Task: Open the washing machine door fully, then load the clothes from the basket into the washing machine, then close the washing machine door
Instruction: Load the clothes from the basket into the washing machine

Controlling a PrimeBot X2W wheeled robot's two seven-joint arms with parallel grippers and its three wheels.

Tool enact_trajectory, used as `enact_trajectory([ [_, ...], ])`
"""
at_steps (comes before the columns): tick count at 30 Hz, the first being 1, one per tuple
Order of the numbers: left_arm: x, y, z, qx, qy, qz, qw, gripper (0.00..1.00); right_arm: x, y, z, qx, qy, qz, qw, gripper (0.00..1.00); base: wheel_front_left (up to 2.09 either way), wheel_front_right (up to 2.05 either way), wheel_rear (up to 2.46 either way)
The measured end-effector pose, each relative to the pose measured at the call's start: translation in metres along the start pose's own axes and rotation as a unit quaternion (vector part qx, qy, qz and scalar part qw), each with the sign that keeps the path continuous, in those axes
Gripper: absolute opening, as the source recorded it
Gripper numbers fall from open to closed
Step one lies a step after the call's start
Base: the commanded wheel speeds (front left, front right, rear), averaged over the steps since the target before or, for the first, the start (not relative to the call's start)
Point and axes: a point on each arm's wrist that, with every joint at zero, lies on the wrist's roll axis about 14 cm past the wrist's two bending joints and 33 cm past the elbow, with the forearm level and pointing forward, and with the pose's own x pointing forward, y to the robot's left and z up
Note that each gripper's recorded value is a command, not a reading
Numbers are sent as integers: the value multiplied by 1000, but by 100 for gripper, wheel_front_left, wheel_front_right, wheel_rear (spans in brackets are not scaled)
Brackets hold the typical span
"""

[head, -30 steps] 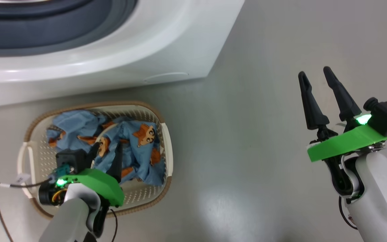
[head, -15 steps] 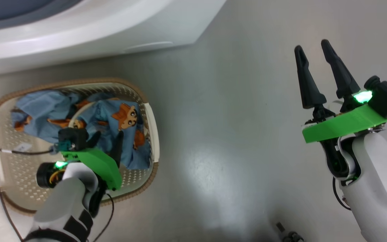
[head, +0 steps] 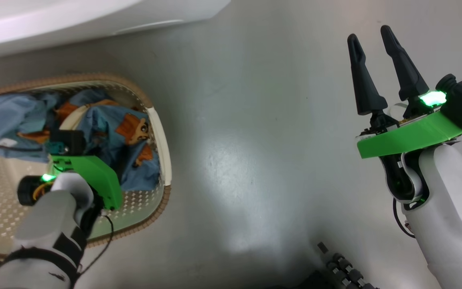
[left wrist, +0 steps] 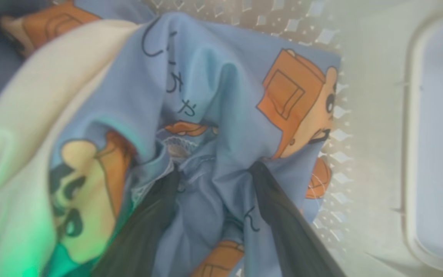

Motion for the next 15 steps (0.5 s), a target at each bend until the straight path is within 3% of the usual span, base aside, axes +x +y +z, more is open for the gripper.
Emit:
enact_trajectory([
  [15, 25, 22, -22, 14, 82, 41, 996, 100, -5, -19, -9, -8, 11, -25, 1000, 100, 0, 0, 0],
])
